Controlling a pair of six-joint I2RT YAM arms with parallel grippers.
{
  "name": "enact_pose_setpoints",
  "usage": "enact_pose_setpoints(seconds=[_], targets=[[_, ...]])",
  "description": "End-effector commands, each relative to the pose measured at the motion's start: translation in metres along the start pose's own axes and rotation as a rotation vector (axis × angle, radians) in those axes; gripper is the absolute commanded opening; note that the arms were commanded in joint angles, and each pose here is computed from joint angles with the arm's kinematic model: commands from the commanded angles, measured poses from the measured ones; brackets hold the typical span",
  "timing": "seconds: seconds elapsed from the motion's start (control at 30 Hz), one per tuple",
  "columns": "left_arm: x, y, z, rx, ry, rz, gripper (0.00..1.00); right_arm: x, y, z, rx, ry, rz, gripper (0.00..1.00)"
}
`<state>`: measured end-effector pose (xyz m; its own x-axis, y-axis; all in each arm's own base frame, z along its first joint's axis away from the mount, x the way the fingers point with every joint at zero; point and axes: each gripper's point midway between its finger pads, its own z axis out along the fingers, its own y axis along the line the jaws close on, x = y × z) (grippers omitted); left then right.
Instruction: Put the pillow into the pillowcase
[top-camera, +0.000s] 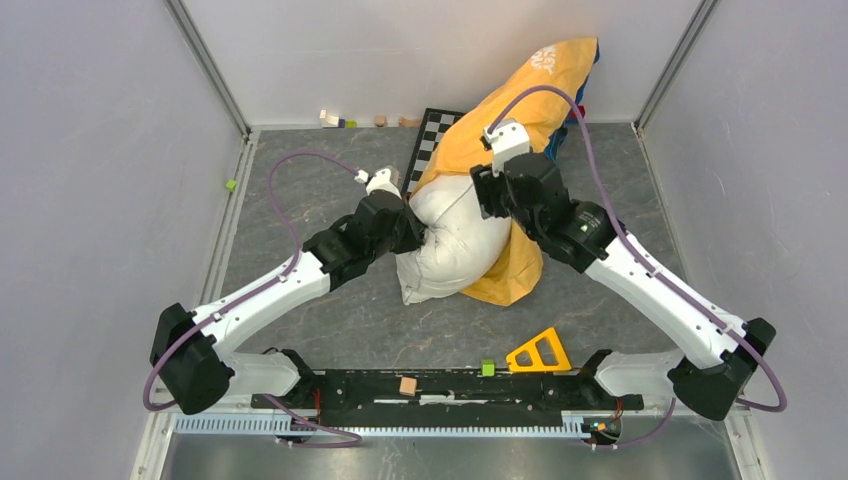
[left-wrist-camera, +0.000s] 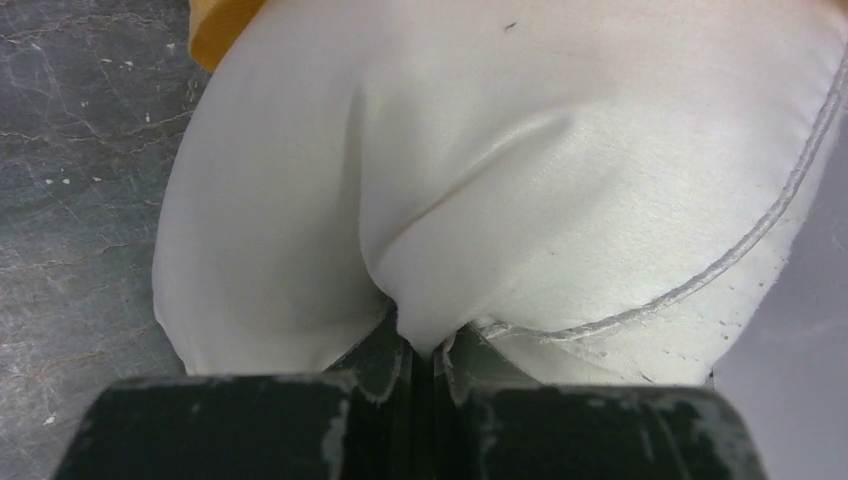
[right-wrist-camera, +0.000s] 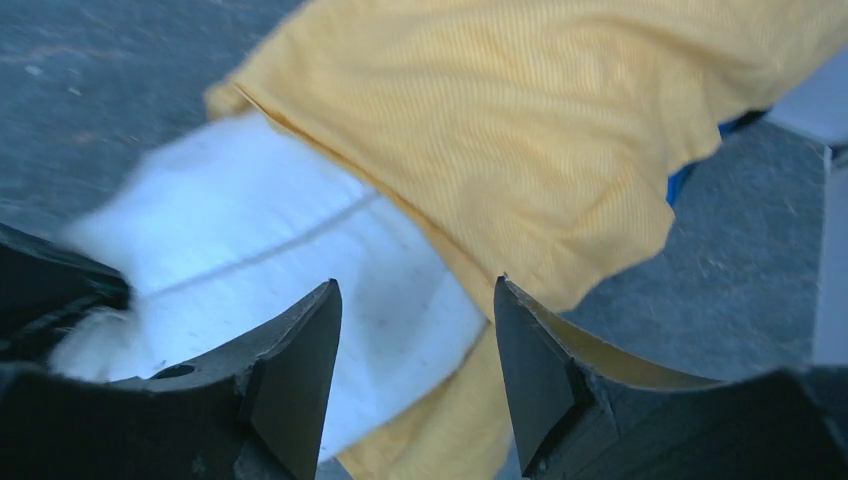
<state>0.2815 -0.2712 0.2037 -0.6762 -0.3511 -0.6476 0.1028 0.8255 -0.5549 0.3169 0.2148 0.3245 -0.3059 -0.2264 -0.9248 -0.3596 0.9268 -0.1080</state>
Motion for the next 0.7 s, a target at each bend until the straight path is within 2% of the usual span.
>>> enact_pose_setpoints(seconds=[0.0,0.2,0.67], targets=[[0.024,0.038,0.01,-0.13,0.07,-0.008,0.02,0.037,-0.026,0.002,0.136,0.054,-0.056,0.62],[0.024,0.042,0.01,-0.134,0.078,-0.015,0.03,0.066,-0.054,0.007,0.275,0.094,-0.071,0.55],[0.026,0.056,0.013,-0.165,0.089,-0.031,0.02,0.063,-0.062,-0.007,0.267,0.047,-0.028,0.55]])
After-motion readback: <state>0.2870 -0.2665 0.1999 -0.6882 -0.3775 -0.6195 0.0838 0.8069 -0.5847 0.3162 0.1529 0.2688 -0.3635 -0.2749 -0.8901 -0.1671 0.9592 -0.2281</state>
